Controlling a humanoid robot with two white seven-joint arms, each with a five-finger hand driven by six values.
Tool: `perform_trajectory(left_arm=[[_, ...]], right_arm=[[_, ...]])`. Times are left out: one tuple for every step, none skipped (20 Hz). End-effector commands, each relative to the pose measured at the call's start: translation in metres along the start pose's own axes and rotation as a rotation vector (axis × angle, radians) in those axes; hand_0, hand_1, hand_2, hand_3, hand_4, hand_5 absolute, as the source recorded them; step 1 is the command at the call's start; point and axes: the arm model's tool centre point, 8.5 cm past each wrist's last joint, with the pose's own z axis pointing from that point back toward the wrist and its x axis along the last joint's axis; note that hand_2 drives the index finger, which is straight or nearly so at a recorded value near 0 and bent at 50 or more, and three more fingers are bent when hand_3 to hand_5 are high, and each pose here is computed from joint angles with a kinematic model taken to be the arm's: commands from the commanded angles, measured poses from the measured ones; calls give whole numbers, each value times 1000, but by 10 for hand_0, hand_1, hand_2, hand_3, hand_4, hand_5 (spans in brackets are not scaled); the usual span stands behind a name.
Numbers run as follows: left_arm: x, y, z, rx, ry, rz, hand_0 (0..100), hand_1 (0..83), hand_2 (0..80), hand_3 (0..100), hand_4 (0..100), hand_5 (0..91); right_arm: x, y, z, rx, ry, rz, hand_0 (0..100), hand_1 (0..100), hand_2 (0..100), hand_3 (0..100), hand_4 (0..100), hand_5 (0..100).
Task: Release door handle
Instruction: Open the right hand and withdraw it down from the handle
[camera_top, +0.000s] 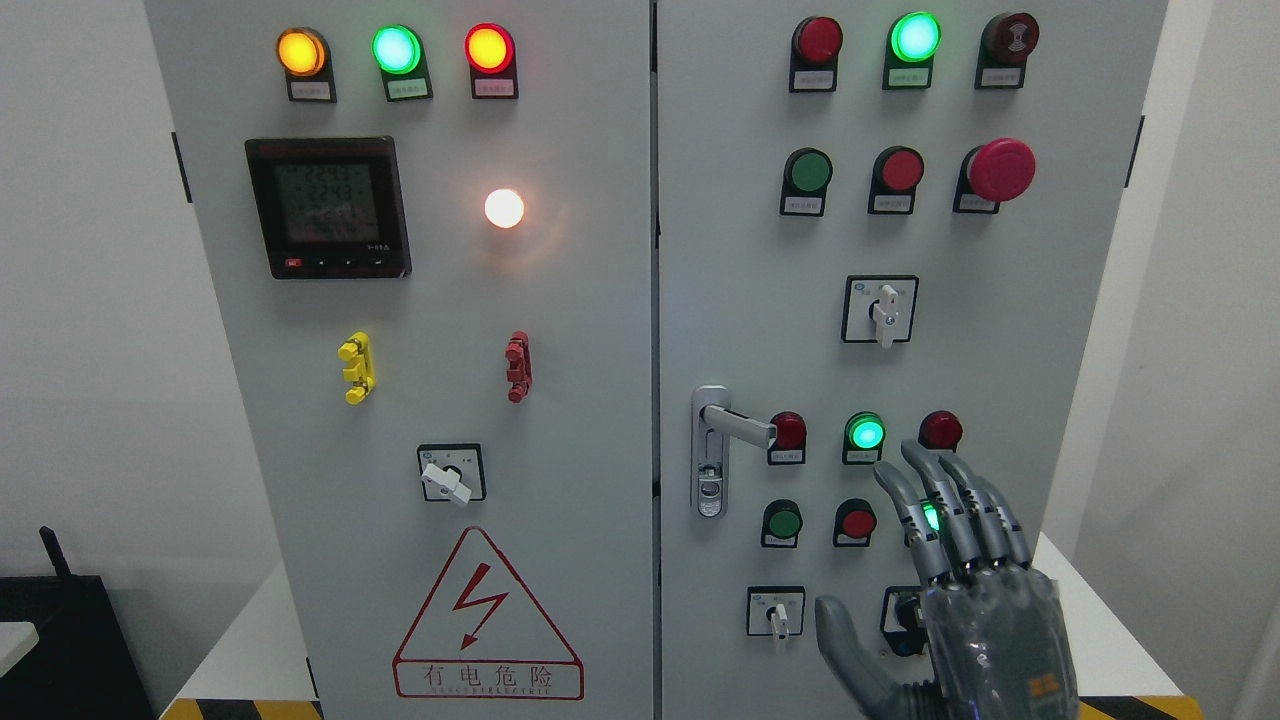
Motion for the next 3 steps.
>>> perform_trajectory(left_arm=[[-6, 1, 1, 4, 16, 13, 120, 389, 0, 0, 0, 0], [-6, 1, 1, 4, 16, 13, 120, 389, 0, 0, 0, 0], [-5, 1, 1, 4, 15, 13, 120, 389, 0, 0, 0, 0]], right_arm=[[-7, -6, -1, -24, 36, 6, 410, 113, 87, 110, 0, 0], [-6, -6, -1, -26, 36, 7, 409, 117, 88, 114, 0, 0], [-6, -6, 0, -24, 36, 6, 408, 118, 89, 116, 1, 0]])
